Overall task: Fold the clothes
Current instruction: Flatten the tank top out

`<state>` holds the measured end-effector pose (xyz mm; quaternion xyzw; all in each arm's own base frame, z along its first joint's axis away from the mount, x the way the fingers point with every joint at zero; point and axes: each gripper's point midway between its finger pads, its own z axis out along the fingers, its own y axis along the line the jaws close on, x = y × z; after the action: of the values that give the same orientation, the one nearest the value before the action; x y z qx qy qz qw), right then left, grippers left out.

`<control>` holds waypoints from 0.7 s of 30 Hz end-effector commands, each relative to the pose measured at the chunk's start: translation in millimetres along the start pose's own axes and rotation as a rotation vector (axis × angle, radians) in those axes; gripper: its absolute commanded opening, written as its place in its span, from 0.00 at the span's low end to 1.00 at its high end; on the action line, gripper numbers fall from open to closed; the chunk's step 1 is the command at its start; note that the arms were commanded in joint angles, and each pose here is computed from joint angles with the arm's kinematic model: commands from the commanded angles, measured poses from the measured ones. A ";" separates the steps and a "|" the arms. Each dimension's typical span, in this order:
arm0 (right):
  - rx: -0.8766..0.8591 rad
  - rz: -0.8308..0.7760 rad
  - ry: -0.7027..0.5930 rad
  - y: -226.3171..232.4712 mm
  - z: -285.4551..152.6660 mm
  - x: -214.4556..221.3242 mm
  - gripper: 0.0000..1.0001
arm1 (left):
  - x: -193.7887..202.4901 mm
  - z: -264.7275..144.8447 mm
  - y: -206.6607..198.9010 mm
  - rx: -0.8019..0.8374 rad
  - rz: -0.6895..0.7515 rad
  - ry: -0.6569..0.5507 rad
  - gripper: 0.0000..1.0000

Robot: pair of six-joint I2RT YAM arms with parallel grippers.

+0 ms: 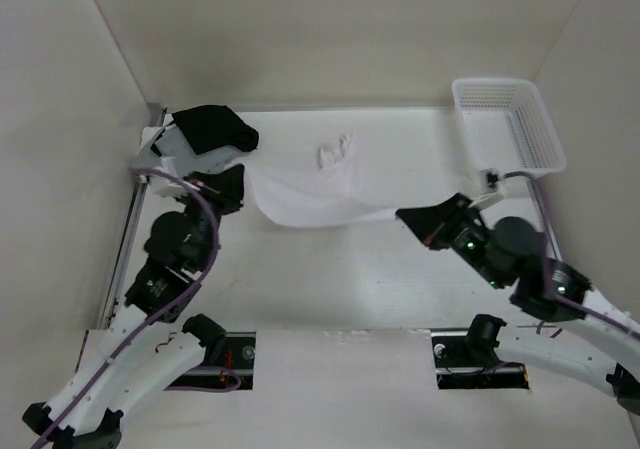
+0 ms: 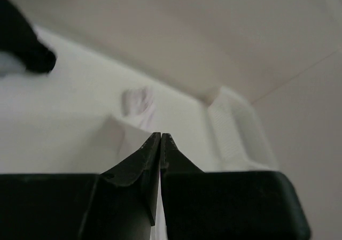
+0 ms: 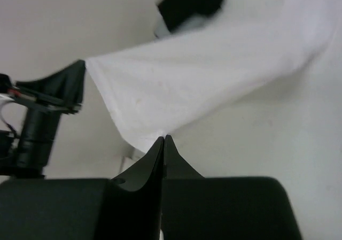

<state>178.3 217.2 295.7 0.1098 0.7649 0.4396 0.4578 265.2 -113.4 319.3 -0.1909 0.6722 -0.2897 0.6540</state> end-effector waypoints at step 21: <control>-0.052 -0.382 -0.475 160.6 -59.9 -210.4 0.00 | -189.2 5.3 -104.7 0.065 0.029 -0.401 0.02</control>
<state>190.8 141.8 580.3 0.0650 0.6148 0.3448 0.7063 229.5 -64.9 576.1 -0.2069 0.4720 -0.3189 0.7954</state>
